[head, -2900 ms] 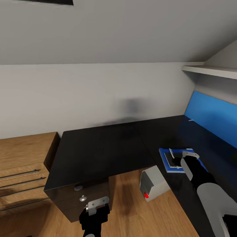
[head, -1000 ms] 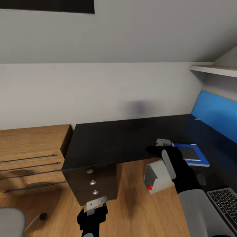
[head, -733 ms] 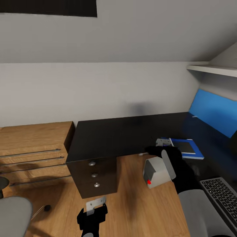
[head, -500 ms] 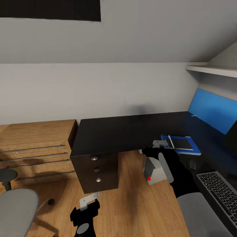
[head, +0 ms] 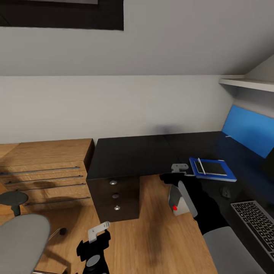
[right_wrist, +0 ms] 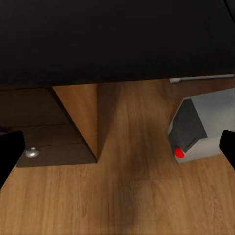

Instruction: In the bedroom, organize the workspace by keeping the computer under the desk, ensuring the monitor is on the desk, placing the keyboard on the desk next to the monitor, placing the mouse on the desk next to the keyboard, moving the folder from the swivel chair onto the desk next to the mouse, stacking the notebook on top of the folder with the pen on top of the notebook, and positioning the swivel chair next to the desk.

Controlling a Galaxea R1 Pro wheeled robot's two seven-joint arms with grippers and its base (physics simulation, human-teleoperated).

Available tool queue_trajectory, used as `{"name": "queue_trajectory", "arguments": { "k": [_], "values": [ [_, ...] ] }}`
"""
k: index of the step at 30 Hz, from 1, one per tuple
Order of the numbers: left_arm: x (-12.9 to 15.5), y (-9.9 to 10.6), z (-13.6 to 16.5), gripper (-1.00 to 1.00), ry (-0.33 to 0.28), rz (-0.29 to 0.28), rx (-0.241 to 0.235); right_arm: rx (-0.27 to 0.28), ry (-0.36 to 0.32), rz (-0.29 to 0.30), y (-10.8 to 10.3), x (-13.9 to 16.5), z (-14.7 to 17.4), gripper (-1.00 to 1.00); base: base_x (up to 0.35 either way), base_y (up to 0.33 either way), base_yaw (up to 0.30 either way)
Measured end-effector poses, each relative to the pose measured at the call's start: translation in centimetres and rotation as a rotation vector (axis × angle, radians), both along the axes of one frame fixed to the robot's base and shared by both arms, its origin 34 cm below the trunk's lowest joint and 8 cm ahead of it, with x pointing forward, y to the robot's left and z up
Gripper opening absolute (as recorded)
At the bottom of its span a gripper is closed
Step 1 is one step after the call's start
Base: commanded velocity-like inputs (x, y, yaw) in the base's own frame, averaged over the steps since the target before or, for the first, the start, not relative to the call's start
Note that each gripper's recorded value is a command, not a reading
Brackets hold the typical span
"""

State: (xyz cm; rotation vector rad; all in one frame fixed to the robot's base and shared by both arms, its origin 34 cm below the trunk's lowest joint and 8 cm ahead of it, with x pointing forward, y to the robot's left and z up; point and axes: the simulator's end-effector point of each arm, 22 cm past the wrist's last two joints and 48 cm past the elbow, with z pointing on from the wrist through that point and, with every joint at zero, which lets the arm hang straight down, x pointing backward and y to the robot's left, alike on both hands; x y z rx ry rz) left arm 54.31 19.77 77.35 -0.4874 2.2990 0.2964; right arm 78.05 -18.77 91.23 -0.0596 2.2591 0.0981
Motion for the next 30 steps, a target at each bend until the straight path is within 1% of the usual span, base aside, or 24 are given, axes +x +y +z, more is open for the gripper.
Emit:
{"name": "queue_trajectory", "arguments": {
  "k": [4, 6, 7, 8, 11, 14, 15, 18, 19, 23, 24, 27, 30],
  "values": [
    [-0.3, 0.9, -0.9, 1.00, 0.020, 0.012, 0.026, 0.007, -0.036, -0.006, 0.2, 0.4, 0.1, 1.00, -0.001, 0.000, 0.014],
    [-0.5, 1.9, -1.6, 1.00, 0.035, 0.030, 0.047, 0.016, -0.064, -0.013, 0.4, 0.8, 0.0, 1.00, 0.000, 0.000, 0.005],
    [-0.5, 2.8, -1.9, 1.00, 0.041, 0.054, 0.056, 0.023, -0.079, -0.019, 0.6, 0.8, -0.7, 1.00, 0.000, 0.000, 0.003],
    [-0.4, 3.1, -2.0, 1.00, 0.043, 0.062, 0.058, 0.024, -0.078, -0.021, 0.6, 0.7, -1.1, 1.00, 0.000, 0.000, 0.002],
    [-0.6, 4.1, -2.5, 1.00, 0.057, 0.081, 0.073, 0.030, -0.059, -0.030, 0.7, -0.9, -3.9, 1.00, 0.000, 0.000, 0.001],
    [-1.1, 5.0, -3.5, 1.00, 0.081, 0.089, 0.096, 0.037, -0.057, -0.038, 0.7, -2.5, -5.7, 1.00, 0.000, 0.000, 0.000],
    [-1.6, 5.6, -4.2, 1.00, 0.099, 0.092, 0.115, 0.043, -0.067, -0.042, 0.7, -3.2, -6.1, 1.00, 0.000, 0.000, 0.000],
    [-2.3, 6.6, -5.3, 1.00, 0.125, 0.099, 0.144, 0.052, -0.074, -0.046, 0.8, -4.6, -6.8, 1.00, 0.000, 0.000, 0.000],
    [-2.8, 7.3, -5.9, 1.00, 0.137, 0.108, 0.159, 0.055, -0.065, -0.050, 0.8, -5.8, -7.7, 1.00, 0.000, 0.000, 0.000],
    [-3.5, 8.3, -6.9, 1.00, 0.143, 0.124, 0.181, 0.049, -0.030, -0.066, 0.5, -8.7, -10.0, 1.00, 0.000, 0.000, 0.000],
    [-3.7, 8.5, -7.3, 1.00, 0.140, 0.127, 0.185, 0.044, -0.020, -0.079, 0.3, -9.9, -10.9, 1.00, 0.000, 0.000, 0.000],
    [-4.0, 8.6, -7.8, 1.00, 0.132, 0.119, 0.190, 0.036, -0.017, -0.105, -0.3, -11.6, -12.1, 1.00, 0.000, 0.000, 0.000],
    [-4.5, 8.7, -8.4, 1.00, 0.128, 0.103, 0.200, 0.033, -0.034, -0.143, -1.0, -13.9, -13.6, 1.00, 0.000, 0.000, 0.000]
  ]
}}
